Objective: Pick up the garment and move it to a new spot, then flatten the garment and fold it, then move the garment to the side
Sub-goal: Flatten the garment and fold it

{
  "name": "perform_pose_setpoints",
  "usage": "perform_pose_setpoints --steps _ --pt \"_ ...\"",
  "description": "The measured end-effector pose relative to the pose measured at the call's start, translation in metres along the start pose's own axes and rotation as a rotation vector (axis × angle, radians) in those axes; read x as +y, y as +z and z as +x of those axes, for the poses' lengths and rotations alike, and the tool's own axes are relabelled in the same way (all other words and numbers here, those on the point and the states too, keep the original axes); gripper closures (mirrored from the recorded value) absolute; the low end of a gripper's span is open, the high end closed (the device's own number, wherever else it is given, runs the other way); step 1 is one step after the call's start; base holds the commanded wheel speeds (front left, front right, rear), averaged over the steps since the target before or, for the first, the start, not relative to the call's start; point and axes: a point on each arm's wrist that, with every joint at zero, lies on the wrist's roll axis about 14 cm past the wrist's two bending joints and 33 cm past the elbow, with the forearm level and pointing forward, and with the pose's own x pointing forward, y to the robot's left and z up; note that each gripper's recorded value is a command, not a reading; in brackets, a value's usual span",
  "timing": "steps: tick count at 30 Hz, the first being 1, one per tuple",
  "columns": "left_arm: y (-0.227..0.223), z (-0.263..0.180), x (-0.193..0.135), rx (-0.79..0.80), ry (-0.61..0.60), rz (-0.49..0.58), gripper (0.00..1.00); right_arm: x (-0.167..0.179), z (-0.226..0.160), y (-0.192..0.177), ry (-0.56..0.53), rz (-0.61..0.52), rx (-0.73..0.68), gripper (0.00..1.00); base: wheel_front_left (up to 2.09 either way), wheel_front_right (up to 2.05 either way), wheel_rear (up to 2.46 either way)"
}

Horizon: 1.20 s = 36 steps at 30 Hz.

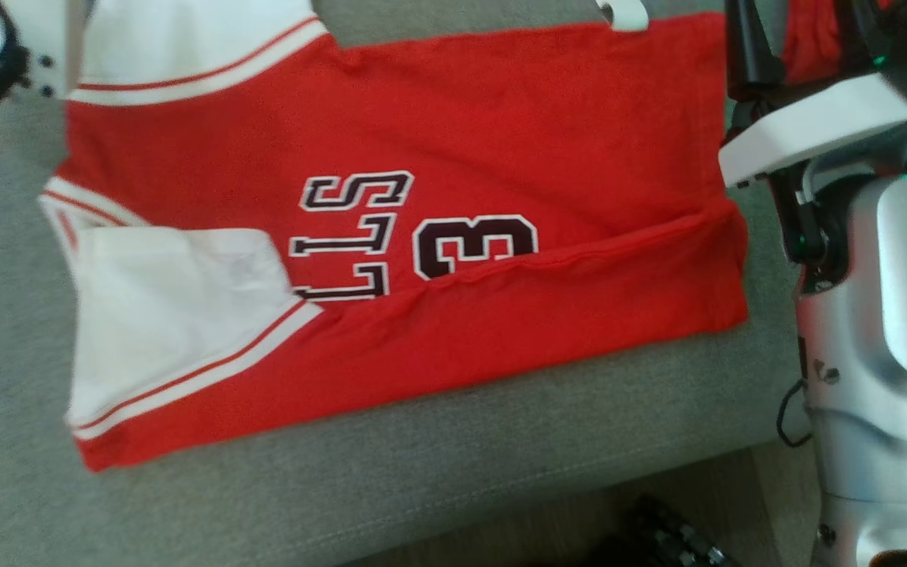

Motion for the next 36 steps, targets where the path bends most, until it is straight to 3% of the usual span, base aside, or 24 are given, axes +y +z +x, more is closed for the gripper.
perform_pose_setpoints --steps 10,22,23,24,28,36 --pt "-0.032 0.041 -0.007 0.069 -0.048 0.017 0.0 -0.012 0.002 -0.019 -0.021 -0.022 0.037 0.0 0.0 0.0 0.0" --pt "-0.037 0.054 -0.012 0.081 -0.076 0.003 0.0 -0.02 0.002 -0.025 -0.042 -0.026 0.052 0.0 0.0 0.0 0.0" --pt "-0.037 0.054 -0.013 0.083 -0.08 -0.003 0.41 -0.021 0.001 -0.025 -0.045 -0.026 0.054 0.0 0.0 0.0 0.0" --pt "-0.037 0.055 -0.013 0.083 -0.082 -0.01 1.0 -0.022 0.001 -0.025 -0.047 -0.026 0.054 0.0 0.0 0.0 0.0" --pt "-0.035 0.053 -0.027 0.08 -0.127 -0.03 1.0 -0.024 0.002 -0.024 -0.054 -0.024 0.05 0.0 0.0 0.0 0.0" --pt "-0.01 0.027 -0.002 -0.075 -0.053 -0.052 1.0 -0.015 0.006 -0.023 -0.042 -0.015 0.061 0.0 0.0 0.0 0.0"
